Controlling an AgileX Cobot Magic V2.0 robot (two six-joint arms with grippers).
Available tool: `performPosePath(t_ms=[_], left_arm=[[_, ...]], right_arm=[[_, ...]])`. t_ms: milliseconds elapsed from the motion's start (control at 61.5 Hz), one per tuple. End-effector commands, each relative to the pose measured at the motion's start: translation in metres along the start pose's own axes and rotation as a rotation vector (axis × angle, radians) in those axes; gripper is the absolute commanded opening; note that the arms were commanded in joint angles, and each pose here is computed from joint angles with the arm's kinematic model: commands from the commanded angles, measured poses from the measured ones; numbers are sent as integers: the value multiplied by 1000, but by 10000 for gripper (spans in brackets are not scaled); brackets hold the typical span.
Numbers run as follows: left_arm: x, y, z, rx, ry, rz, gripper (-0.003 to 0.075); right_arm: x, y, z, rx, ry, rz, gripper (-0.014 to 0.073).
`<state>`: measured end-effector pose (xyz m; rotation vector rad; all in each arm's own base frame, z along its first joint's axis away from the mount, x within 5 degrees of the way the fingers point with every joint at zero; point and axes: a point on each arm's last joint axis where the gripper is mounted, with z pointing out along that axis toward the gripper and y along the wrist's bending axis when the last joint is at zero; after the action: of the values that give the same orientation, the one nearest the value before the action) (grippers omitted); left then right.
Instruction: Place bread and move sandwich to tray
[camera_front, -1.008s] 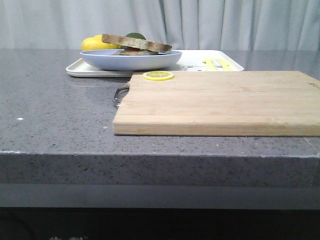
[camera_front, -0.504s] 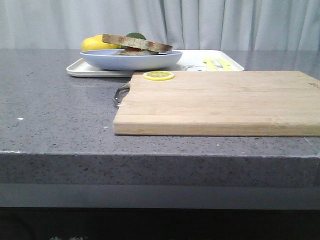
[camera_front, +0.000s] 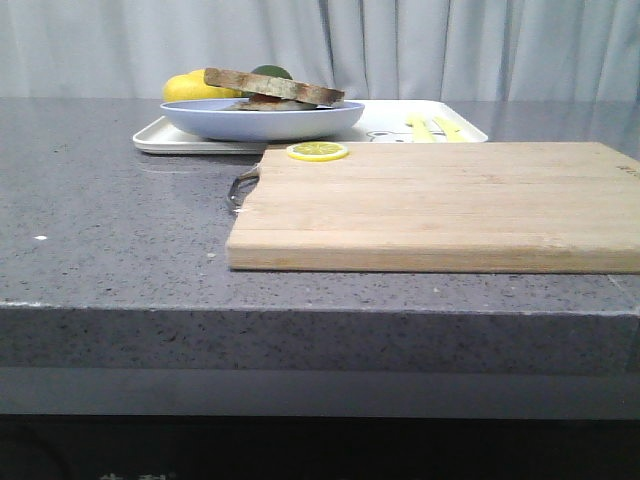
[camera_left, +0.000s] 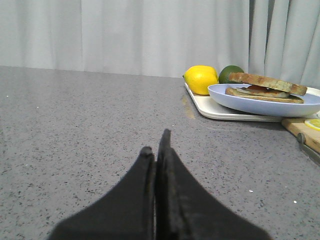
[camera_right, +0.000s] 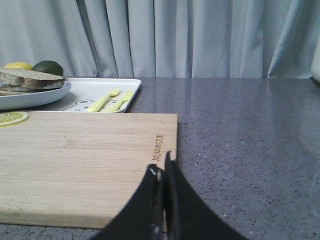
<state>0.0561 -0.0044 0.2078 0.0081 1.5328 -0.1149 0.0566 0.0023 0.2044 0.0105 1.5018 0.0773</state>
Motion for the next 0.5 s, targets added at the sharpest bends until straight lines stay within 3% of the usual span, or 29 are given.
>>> performPosePath(t_ms=[0, 488], left_arm=[[-8, 0, -2, 9, -98, -7, -20], [-8, 0, -2, 9, -98, -7, -20]], right_arm=[[-10, 1, -2, -3, -109, -7, -68], [-10, -3, -2, 54, -112, -7, -68]])
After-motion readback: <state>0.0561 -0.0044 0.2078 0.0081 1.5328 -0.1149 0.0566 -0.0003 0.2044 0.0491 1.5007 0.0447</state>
